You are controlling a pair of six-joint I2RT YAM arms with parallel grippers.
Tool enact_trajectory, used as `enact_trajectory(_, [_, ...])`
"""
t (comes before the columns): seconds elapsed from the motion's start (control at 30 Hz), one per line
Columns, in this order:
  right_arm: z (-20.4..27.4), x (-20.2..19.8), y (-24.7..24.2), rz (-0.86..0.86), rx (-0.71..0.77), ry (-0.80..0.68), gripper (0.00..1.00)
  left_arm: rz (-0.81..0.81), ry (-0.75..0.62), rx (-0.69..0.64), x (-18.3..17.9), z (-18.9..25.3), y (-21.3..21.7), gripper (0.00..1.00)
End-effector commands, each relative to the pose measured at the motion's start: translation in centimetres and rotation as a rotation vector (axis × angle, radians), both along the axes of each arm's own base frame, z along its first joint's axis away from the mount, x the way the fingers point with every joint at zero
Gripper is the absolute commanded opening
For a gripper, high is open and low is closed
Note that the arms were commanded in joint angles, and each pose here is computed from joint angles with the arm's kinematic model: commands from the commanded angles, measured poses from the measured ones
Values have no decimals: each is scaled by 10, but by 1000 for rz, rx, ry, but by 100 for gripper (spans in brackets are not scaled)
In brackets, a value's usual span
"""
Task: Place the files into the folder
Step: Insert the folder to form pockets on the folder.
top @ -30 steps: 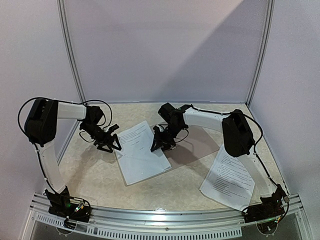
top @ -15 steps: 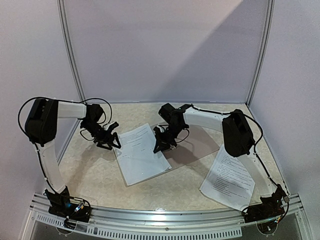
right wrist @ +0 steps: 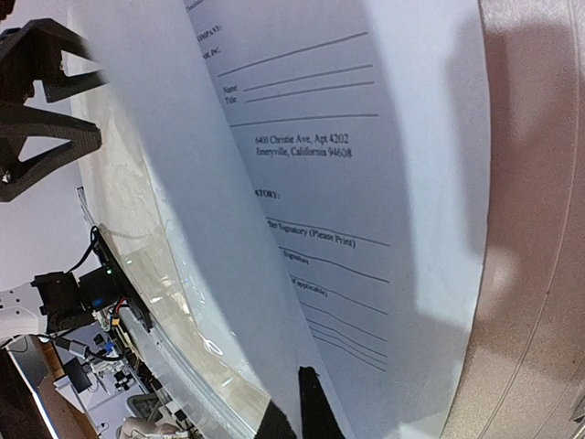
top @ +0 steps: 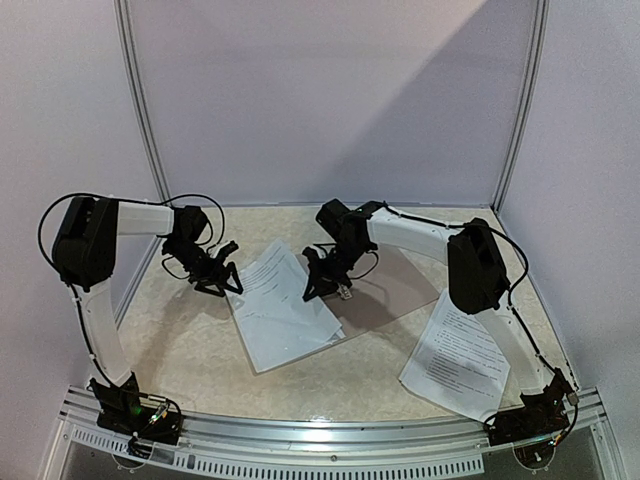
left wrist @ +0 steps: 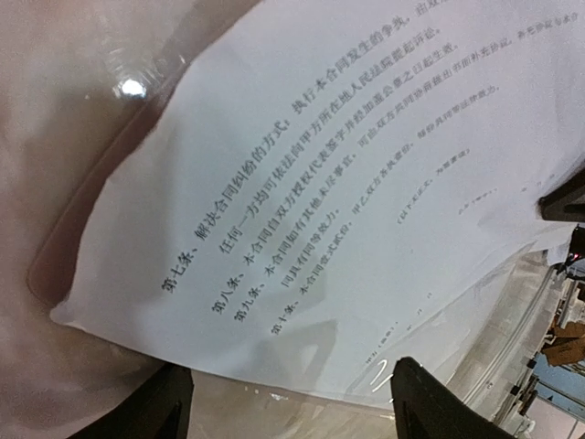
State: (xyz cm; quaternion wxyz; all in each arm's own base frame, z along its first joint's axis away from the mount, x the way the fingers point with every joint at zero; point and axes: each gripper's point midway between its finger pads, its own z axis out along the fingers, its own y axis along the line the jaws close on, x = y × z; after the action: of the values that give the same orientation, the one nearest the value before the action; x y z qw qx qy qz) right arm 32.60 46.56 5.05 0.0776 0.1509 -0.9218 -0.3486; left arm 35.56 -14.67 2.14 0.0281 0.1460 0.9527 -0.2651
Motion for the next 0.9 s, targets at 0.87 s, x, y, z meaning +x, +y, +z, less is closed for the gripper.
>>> enact_trajectory(0.87, [2,2,-30,-95,-114,-15,22,-184,52,57,-83,15,9,66])
